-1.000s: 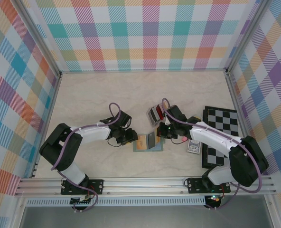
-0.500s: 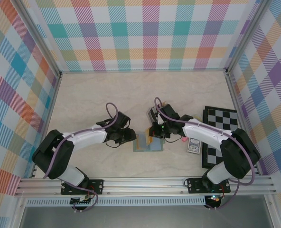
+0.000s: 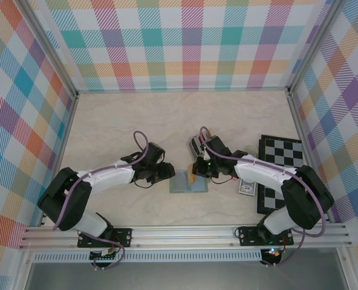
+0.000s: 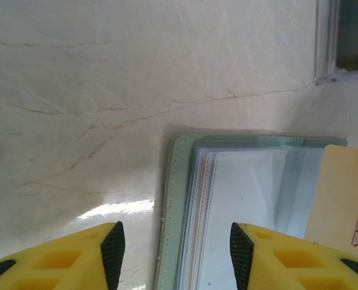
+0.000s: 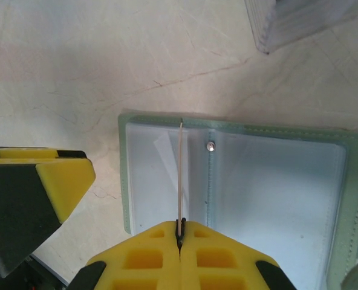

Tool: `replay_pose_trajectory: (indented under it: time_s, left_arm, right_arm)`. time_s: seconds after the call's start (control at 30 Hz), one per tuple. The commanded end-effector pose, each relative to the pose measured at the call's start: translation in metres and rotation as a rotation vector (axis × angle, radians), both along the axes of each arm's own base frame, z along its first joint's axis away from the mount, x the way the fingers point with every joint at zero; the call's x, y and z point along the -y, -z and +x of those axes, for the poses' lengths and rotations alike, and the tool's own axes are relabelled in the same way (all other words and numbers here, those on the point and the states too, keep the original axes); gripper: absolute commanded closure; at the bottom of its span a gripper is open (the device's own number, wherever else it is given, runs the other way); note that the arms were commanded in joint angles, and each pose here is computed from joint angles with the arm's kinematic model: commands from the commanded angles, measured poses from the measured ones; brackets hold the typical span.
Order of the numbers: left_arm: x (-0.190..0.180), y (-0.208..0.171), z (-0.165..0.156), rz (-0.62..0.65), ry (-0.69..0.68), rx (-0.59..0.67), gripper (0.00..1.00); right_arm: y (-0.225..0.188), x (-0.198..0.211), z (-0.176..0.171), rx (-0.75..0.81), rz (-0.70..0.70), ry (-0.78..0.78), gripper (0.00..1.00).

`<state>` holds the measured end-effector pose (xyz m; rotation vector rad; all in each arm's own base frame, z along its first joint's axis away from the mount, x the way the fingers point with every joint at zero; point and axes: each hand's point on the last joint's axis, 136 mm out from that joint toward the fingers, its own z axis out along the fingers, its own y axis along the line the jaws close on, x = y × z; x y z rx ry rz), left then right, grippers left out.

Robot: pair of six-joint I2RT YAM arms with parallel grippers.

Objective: Put the credit cards into the card holder
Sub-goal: Flip over the card slot in the card holder, then insert the credit card into the card slot.

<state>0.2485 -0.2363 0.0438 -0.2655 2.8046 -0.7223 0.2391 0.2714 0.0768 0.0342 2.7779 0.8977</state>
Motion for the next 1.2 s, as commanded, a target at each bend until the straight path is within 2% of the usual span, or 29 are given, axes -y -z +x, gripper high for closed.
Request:
replay_pose_trajectory:
  time_s: [0.0,0.43,0.77,1.0,1.17]
  left_arm:
    - [0.014,0.003,-0.004,-0.044,0.052,-0.022,0.49]
    - [0.013,0.026,-0.013,-0.024,0.069,-0.094,0.57]
    - [0.011,0.033,-0.015,-0.007,0.062,-0.109,0.66]
    - [0.007,0.036,-0.016,0.015,0.048,-0.12,0.67]
    - [0.001,0.033,-0.016,0.027,0.025,-0.104,0.63]
  right_arm:
    - [0.001,-0.009,0.005,0.01,0.052,0.01,0.97]
    - [0.033,-0.01,-0.003,-0.007,0.054,-0.041,0.98]
    - [0.029,-0.023,-0.008,0.002,0.16,-0.077,0.97]
    - [0.035,-0.021,-0.014,0.002,0.198,-0.064,0.97]
    - [0.029,-0.02,-0.013,0.025,0.212,-0.058,0.97]
